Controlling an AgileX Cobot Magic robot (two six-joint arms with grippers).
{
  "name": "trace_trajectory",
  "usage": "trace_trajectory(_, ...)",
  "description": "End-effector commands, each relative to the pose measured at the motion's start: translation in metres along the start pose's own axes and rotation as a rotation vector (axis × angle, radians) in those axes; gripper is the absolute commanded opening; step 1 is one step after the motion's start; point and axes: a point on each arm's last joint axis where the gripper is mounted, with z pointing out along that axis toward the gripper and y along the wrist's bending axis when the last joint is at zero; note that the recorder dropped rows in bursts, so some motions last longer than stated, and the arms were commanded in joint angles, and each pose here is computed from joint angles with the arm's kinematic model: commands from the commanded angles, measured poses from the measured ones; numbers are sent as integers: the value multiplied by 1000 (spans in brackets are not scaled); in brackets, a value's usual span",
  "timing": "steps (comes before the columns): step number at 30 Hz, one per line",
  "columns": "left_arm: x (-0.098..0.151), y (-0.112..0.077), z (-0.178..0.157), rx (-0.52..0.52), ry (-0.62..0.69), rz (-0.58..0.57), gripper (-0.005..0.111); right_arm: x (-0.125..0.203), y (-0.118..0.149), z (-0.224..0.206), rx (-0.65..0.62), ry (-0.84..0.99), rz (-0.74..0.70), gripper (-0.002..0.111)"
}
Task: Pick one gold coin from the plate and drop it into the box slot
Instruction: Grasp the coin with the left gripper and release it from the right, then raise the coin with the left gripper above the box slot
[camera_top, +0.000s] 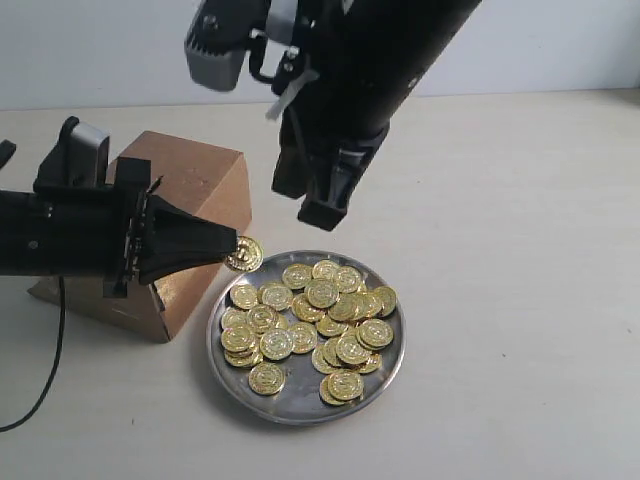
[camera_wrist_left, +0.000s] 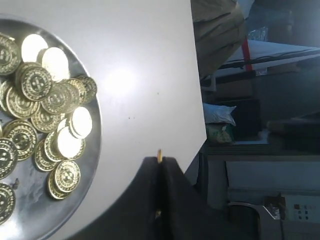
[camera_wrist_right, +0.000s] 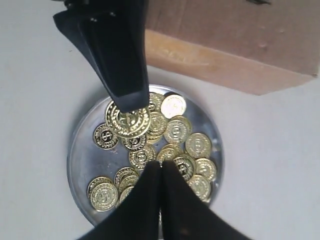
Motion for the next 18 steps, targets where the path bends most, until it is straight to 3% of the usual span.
trace_trajectory(1,1,-22,-9,7,-25,53,0,3,7,-35,57,3,100,0)
trace_trajectory(7,0,-46,-28,-116,-96,176,0,12,19,-62,63,34,174,0)
trace_trajectory(18,-35,-89,-74,-578,-262,556,0,17,35,-97,86,-18,262,0)
